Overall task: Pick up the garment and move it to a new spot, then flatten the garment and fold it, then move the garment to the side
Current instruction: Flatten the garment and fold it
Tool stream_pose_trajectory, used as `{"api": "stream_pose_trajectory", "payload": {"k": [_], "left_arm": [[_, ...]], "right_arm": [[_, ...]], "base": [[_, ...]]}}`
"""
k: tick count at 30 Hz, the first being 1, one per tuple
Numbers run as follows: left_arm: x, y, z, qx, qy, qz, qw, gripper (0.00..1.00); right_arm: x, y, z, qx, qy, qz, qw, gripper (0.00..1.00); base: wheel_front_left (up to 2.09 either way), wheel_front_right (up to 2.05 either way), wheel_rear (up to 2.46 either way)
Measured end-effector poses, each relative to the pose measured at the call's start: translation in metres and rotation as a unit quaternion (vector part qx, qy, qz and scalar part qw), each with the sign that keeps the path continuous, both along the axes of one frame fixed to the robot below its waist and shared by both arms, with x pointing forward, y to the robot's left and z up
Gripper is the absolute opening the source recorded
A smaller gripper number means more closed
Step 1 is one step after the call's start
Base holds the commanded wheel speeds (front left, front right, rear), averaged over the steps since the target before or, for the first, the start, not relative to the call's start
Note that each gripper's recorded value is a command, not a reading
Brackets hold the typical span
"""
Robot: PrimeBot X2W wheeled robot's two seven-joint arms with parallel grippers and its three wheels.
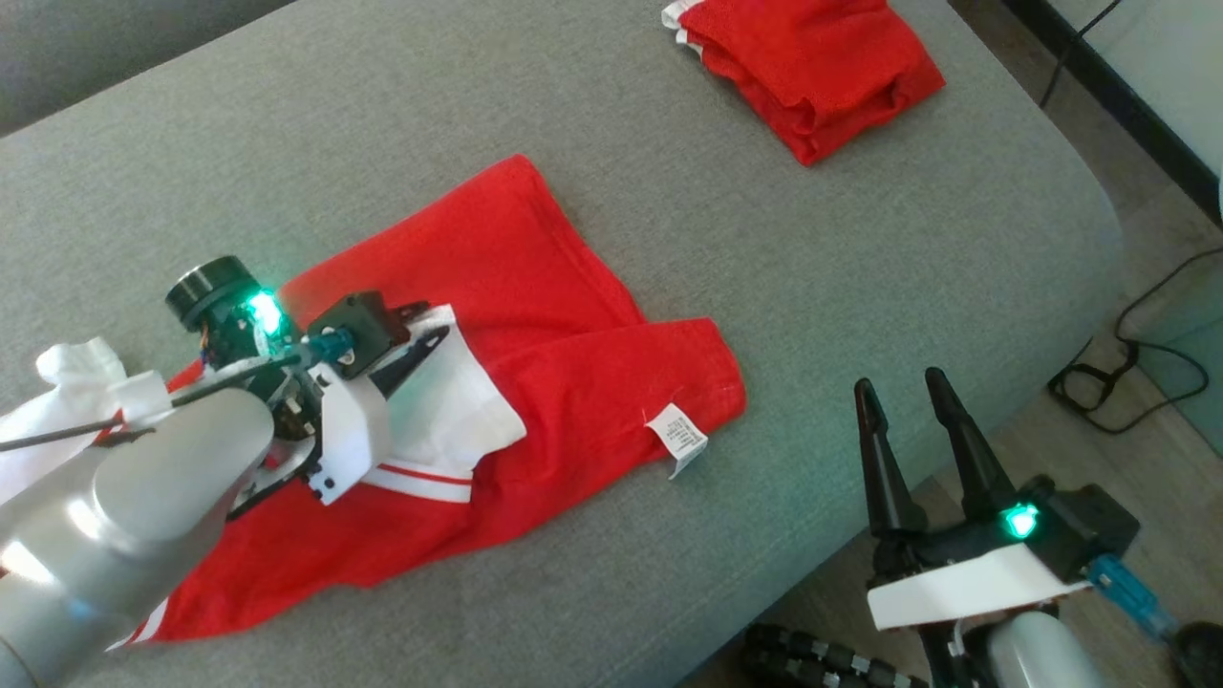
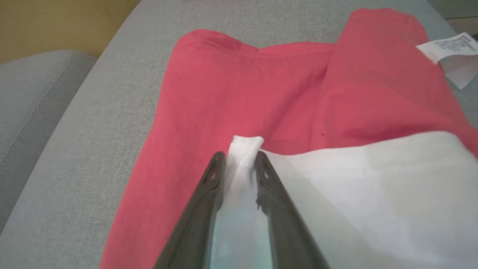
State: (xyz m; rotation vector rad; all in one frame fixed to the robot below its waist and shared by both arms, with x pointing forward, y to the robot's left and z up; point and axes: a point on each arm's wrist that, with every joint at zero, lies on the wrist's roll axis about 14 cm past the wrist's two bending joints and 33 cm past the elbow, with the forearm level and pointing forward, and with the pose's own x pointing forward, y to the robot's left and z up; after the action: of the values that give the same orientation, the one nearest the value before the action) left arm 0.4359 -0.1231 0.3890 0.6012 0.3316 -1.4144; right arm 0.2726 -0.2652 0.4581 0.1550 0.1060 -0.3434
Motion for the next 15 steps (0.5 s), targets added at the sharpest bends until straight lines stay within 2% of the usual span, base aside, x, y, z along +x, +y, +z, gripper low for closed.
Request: {"api": "stream_pose_trajectory", "payload": {"k": [1, 2, 7, 12, 15], "left_arm": [[0.000, 0.000, 0.001, -0.003, -0.002, -0.002, 1.000, 0.09], [0.000, -0.001, 0.001, -0.004, -0.006, -0.004, 1.000, 0.00], [-0.002, -0.002, 0.012, -0.019, -0.023, -0.016, 0.999, 0.00], [-0.003, 0.001, 0.037, -0.070, -0.039, -0.018, 0.997, 0.00], [0.006, 0.009, 0.061, -0.112, -0.063, 0.003, 0.992, 0.00]], "right_arm": [[0.000, 0.000, 0.000, 0.000, 0.001, 0.000, 1.000, 1.00], [0.000, 0.000, -0.001, 0.001, 0.001, 0.001, 1.000, 1.00], [-0.001, 0.000, 0.001, 0.001, -0.003, 0.000, 1.000, 1.00], [0.004, 0.001, 0.002, 0.003, -0.011, 0.007, 1.000, 1.00], [0.008, 0.010, -0.005, 0.012, -0.005, 0.024, 1.000, 1.00]], "base": [[0.00, 0.00, 0.00], [0.00, 0.00, 0.00], [0.00, 0.00, 0.00], [0.00, 0.00, 0.00], [0.00, 0.00, 0.00]]}}
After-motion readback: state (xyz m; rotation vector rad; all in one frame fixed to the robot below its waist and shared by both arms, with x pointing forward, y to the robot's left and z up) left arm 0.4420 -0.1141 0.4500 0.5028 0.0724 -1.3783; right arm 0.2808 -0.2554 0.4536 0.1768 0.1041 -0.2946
